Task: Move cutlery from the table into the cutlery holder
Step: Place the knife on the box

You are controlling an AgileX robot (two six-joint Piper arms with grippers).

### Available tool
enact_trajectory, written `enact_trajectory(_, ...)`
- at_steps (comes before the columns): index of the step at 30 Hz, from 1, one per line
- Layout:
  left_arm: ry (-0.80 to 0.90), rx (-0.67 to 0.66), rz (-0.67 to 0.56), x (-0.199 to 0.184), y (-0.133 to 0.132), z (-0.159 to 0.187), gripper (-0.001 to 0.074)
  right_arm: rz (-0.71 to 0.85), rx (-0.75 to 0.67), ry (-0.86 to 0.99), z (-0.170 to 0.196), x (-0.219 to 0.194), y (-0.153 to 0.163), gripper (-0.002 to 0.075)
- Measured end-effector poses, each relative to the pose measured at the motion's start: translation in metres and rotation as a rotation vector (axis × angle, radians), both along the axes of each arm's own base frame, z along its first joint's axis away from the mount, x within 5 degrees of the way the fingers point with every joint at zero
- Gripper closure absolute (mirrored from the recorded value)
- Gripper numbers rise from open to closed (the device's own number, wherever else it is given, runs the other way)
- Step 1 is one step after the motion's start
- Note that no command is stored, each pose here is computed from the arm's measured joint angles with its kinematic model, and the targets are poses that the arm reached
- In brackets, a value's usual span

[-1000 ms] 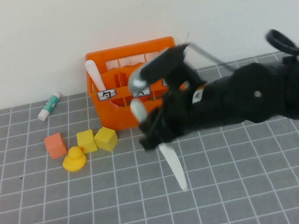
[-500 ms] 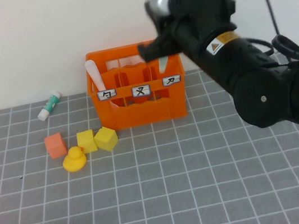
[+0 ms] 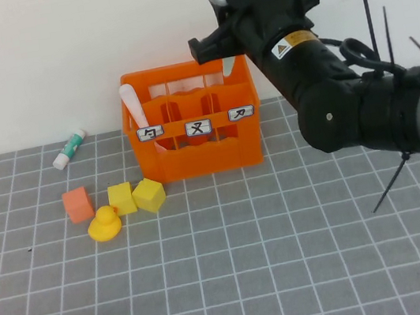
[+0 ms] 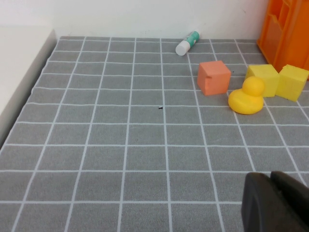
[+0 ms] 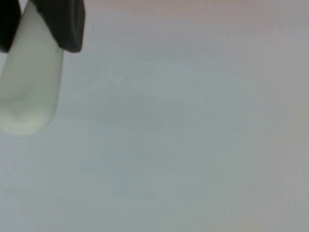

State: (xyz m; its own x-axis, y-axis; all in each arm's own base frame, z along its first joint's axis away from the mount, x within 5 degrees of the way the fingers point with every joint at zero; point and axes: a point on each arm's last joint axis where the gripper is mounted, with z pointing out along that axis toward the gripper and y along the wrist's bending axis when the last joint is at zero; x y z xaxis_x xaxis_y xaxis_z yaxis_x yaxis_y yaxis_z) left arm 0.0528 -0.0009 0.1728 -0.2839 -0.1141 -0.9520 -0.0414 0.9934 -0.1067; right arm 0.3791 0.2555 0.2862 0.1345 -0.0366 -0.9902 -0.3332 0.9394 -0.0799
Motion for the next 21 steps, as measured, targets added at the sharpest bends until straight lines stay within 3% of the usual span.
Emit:
enact_trajectory(9, 0.0, 0.0, 0.0, 0.0, 0.0, 0.0, 0.0736, 0.0, -0.058, 0.05, -0.029, 0.011, 0.004, 0.0542)
enact_trajectory(18, 0.0, 0.0, 0.0, 0.0, 0.0, 0.0, 0.0736, -0.008, -0.095, 0.173, -0.06, 0.029, -0.011, 0.0541)
enact_trajectory(21, 0.0, 0.0, 0.0, 0.0, 0.0, 0.0, 0.0736, 0.0, -0.059, 0.245, -0.065, 0.033, -0.017, 0.0496)
